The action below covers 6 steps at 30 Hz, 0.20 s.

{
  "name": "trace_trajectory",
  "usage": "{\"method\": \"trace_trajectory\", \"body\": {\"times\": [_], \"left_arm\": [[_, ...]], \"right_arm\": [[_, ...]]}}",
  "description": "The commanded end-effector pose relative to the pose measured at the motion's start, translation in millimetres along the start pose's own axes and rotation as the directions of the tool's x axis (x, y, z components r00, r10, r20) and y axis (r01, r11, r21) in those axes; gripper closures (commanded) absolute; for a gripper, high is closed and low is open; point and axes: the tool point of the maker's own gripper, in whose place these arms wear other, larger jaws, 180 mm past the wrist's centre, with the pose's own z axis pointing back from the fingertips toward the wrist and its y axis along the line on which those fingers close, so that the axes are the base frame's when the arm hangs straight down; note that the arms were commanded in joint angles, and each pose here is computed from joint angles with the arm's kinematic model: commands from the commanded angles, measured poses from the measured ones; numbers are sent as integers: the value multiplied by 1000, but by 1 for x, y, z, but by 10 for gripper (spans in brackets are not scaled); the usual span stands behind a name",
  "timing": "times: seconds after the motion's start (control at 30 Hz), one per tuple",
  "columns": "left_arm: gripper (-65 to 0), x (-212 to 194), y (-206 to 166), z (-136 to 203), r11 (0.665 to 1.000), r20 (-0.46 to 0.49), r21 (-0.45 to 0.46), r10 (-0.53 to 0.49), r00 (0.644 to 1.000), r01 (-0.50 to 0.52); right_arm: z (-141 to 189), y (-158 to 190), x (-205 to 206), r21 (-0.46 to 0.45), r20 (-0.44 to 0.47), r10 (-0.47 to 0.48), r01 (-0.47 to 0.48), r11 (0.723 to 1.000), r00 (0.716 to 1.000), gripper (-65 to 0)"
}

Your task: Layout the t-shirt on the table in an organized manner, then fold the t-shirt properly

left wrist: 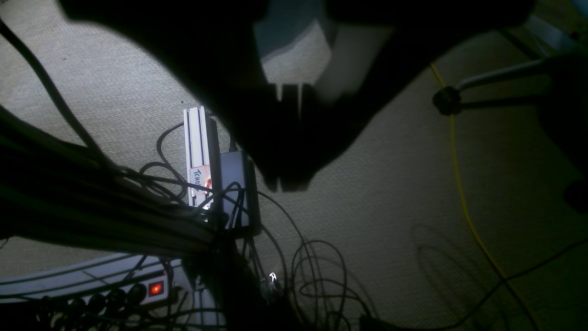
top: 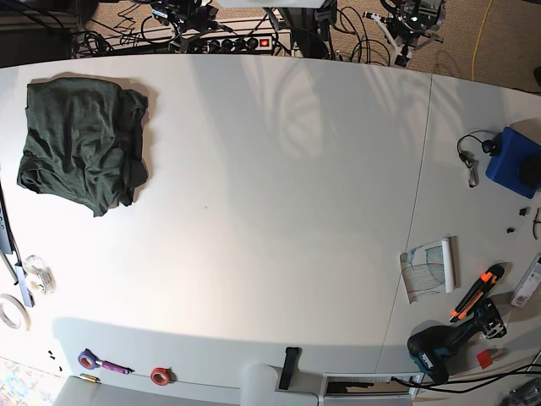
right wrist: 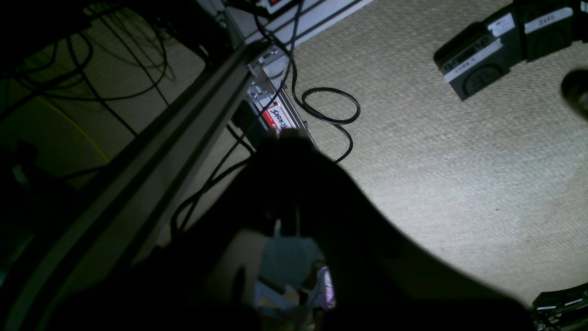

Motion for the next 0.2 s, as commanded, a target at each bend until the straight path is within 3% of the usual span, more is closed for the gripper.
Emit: {"method": "trace_trajectory", "body": {"times": [0.0, 0.17], "left_arm": [[-3, -3, 1, 2, 1000, 1, 2, -3, 1000, 3], [-3, -12, -1, 4, 1000, -13, -2, -1, 1000, 1]], "right_arm": [[1, -2, 5, 1, 14, 0, 0, 1000, 1000, 0], [1, -1, 5, 1, 12, 0, 0, 1000, 1000, 0]]}}
